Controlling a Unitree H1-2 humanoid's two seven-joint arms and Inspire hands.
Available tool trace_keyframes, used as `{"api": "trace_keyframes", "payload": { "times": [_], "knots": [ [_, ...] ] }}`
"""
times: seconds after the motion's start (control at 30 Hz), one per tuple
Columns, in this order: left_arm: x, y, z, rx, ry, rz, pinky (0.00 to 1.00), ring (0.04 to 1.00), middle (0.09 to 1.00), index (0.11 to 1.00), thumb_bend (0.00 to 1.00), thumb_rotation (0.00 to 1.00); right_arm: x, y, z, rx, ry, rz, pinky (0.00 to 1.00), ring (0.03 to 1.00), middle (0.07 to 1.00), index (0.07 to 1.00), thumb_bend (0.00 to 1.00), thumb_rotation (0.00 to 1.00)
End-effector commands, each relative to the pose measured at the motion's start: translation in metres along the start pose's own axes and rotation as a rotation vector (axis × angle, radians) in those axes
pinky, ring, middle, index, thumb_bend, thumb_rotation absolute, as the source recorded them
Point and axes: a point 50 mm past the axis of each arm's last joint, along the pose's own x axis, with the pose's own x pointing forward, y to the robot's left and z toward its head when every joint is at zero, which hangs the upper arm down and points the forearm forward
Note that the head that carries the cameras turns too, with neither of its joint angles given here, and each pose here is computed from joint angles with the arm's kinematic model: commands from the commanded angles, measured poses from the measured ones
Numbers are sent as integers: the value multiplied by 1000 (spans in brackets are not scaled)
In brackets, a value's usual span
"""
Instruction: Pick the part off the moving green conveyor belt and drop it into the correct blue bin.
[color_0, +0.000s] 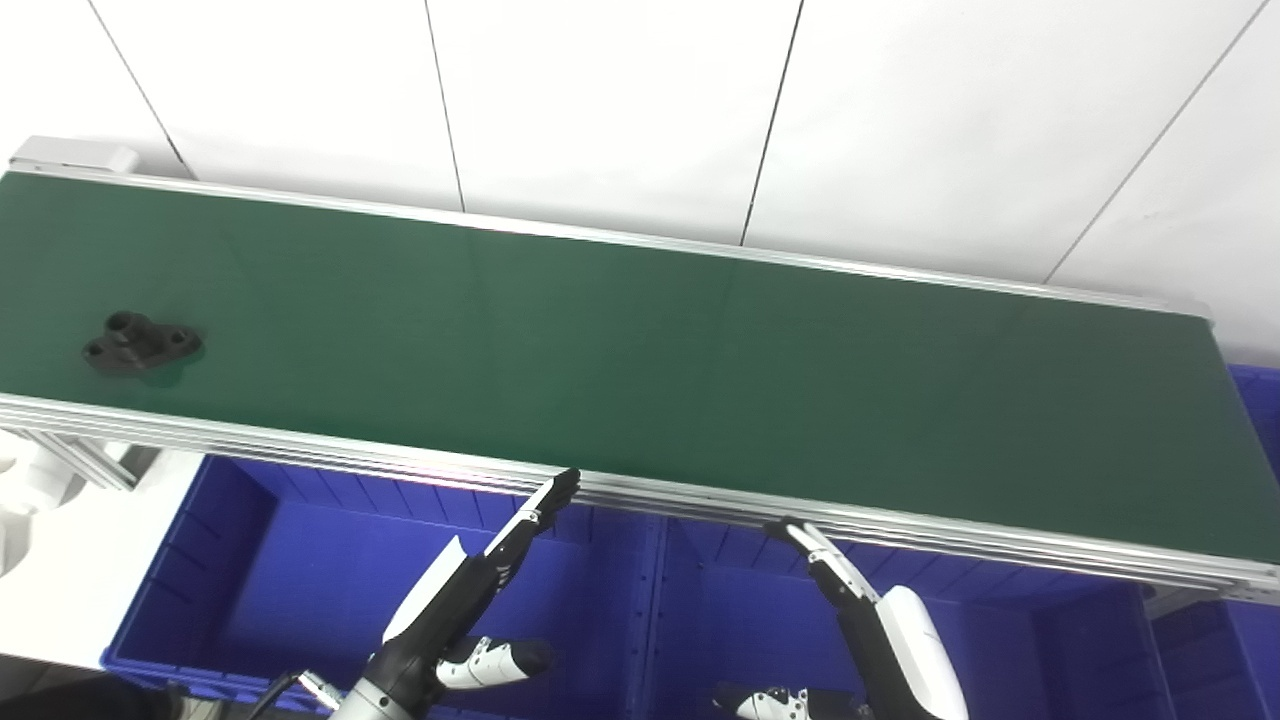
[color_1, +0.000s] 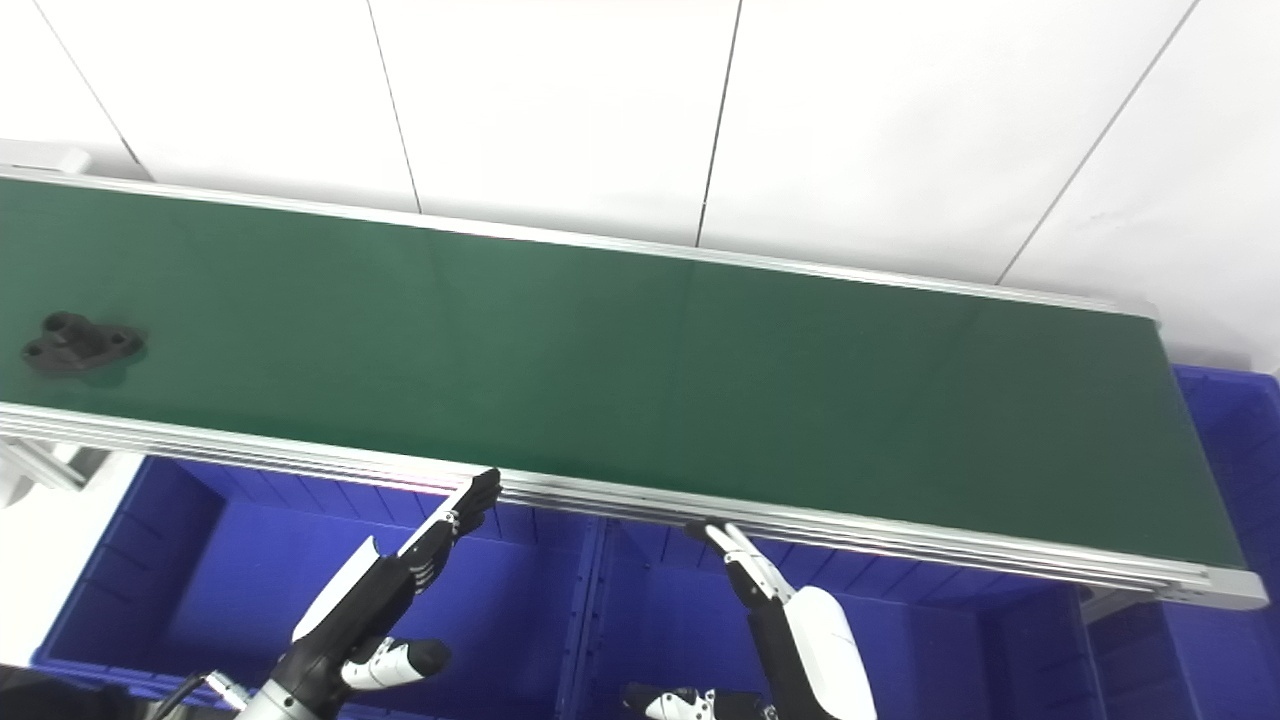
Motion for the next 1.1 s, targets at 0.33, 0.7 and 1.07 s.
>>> {"api": "trace_keyframes", "payload": {
  "times": [0.33, 0.7, 1.07],
  "knots": [
    [3, -2, 5, -10, -21, 0, 980, 1000, 1000, 1000, 753, 836, 1, -6, 4, -9, 3, 4, 879, 947, 977, 985, 854, 348],
    [7, -7, 0, 9, 4, -14, 944, 1000, 1000, 1000, 744, 803, 2, -2, -8, -72, -4, 41, 843, 907, 936, 928, 859, 262],
    [11, -7, -2, 93, 59, -33, 956, 1000, 1000, 1000, 756, 694, -3, -1, -12, 179, 19, -13, 782, 883, 936, 944, 802, 277]
  ]
}}
